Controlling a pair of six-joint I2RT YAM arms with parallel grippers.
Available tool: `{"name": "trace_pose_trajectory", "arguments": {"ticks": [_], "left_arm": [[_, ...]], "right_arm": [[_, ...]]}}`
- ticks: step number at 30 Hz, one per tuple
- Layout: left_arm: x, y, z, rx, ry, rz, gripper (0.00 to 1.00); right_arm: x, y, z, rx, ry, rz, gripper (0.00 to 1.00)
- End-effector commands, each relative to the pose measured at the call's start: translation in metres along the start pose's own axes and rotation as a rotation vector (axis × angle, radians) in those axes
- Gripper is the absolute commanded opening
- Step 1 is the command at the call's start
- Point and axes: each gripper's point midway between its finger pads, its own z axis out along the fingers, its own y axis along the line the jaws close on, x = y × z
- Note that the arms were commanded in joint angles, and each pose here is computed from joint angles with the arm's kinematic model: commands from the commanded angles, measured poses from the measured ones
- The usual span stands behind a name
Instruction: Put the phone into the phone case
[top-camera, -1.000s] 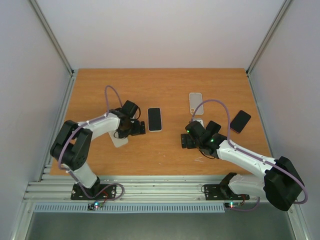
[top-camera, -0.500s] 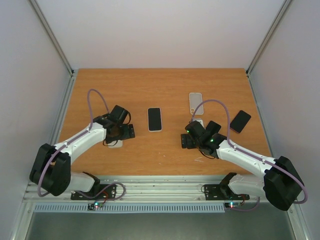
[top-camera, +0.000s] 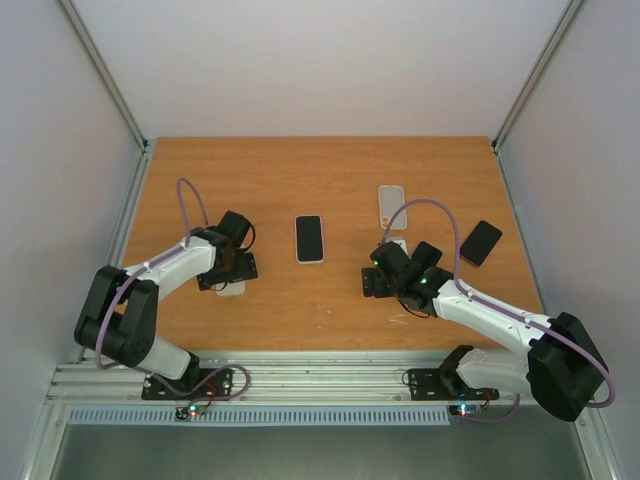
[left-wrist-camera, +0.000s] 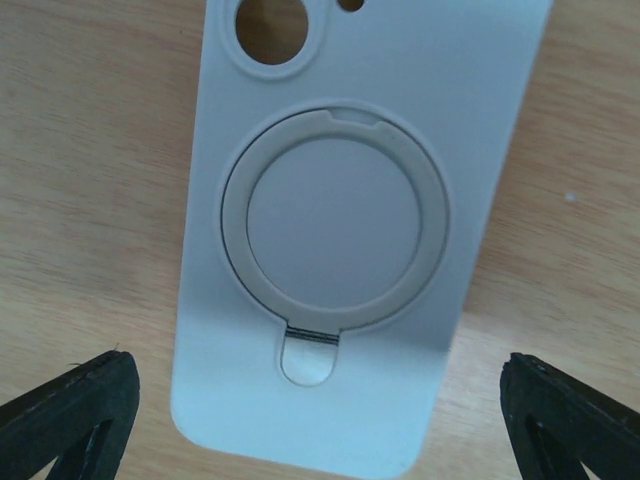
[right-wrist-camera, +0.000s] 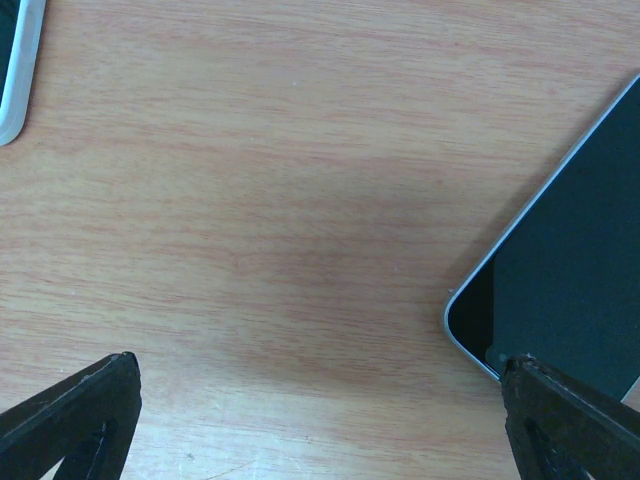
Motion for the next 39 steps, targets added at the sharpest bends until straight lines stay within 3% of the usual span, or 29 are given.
{"name": "trace_pose_trajectory", "arguments": {"ticks": [1, 12, 22, 39], "left_arm": [[-0.006, 0.003, 0.013, -0.008, 0.002, -0.005, 0.99], [0.003, -0.003, 0.042, 0.009, 0.093, 0.008, 0.99], [0.006, -0.013, 0.032, 0.088, 0.097, 0.01, 0.84], [0.012, -0.086, -0.051, 0.655, -0.01, -0.062, 0.84]], "right_arm": [[-0.011, -0.002, -0.003, 0.016, -0.03, 0.001, 0.98], [-0.011, -0.002, -0.003, 0.018, -0.029, 0.0, 0.99], [-0.011, 0.0, -0.003, 0.007, -0.026, 0.002, 0.98], [-0.004, 0.042, -0.011, -0.243, 0.017, 0.023, 0.98]]}}
